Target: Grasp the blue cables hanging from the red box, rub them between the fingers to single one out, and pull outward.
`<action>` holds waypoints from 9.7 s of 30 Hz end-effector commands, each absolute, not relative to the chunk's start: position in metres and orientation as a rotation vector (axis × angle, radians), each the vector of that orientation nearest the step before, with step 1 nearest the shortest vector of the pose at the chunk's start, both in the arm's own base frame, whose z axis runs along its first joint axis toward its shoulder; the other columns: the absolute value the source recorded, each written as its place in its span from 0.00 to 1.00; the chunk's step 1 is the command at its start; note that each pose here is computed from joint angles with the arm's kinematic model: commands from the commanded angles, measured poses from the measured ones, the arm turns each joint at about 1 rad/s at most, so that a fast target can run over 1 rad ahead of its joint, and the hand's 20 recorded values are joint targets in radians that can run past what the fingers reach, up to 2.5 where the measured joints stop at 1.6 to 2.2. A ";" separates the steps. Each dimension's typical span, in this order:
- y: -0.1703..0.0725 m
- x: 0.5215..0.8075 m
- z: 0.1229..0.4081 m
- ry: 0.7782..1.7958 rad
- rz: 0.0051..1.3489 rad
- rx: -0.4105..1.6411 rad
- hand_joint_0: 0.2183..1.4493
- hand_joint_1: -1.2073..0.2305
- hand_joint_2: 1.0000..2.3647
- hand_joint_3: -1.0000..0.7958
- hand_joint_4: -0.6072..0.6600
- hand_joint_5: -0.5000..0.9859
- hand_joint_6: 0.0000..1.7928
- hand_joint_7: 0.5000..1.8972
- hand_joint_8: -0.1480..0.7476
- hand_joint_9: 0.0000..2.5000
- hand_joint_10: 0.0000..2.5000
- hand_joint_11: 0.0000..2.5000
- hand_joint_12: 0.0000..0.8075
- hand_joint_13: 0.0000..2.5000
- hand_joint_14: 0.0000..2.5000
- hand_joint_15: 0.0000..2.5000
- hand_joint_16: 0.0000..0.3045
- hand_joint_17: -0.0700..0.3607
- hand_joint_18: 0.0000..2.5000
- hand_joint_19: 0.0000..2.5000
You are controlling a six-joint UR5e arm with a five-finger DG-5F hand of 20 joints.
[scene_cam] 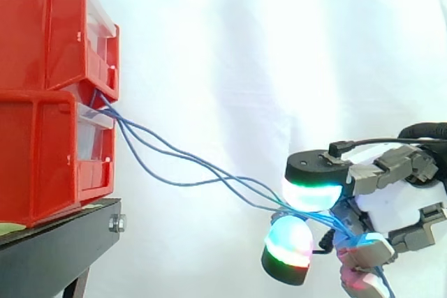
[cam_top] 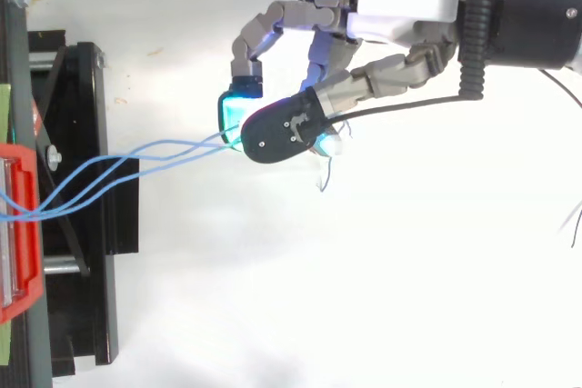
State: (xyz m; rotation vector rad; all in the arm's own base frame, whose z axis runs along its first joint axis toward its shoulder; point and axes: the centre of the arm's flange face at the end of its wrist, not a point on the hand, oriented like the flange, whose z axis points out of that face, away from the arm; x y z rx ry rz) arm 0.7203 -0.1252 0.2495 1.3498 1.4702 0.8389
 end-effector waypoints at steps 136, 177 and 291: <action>-0.113 0.742 0.260 1.450 0.851 1.380 0.31 0.48 0.00 0.31 0.52 0.25 0.44 0.28 0.49 0.51 0.01 0.39 0.46 0.37 0.01 0.28 0.17 0.43 0.28 0.32; -0.119 0.758 0.305 1.470 0.839 1.368 0.42 0.21 0.00 0.28 0.44 0.23 0.50 0.31 0.47 0.47 0.01 0.40 0.46 0.35 0.01 0.27 0.16 0.42 0.30 0.29; -0.114 0.722 0.250 1.651 0.706 1.501 0.32 0.36 0.00 0.29 0.48 0.25 0.49 0.30 0.45 0.42 0.01 0.25 0.43 0.28 0.01 0.19 0.14 0.38 0.19 0.20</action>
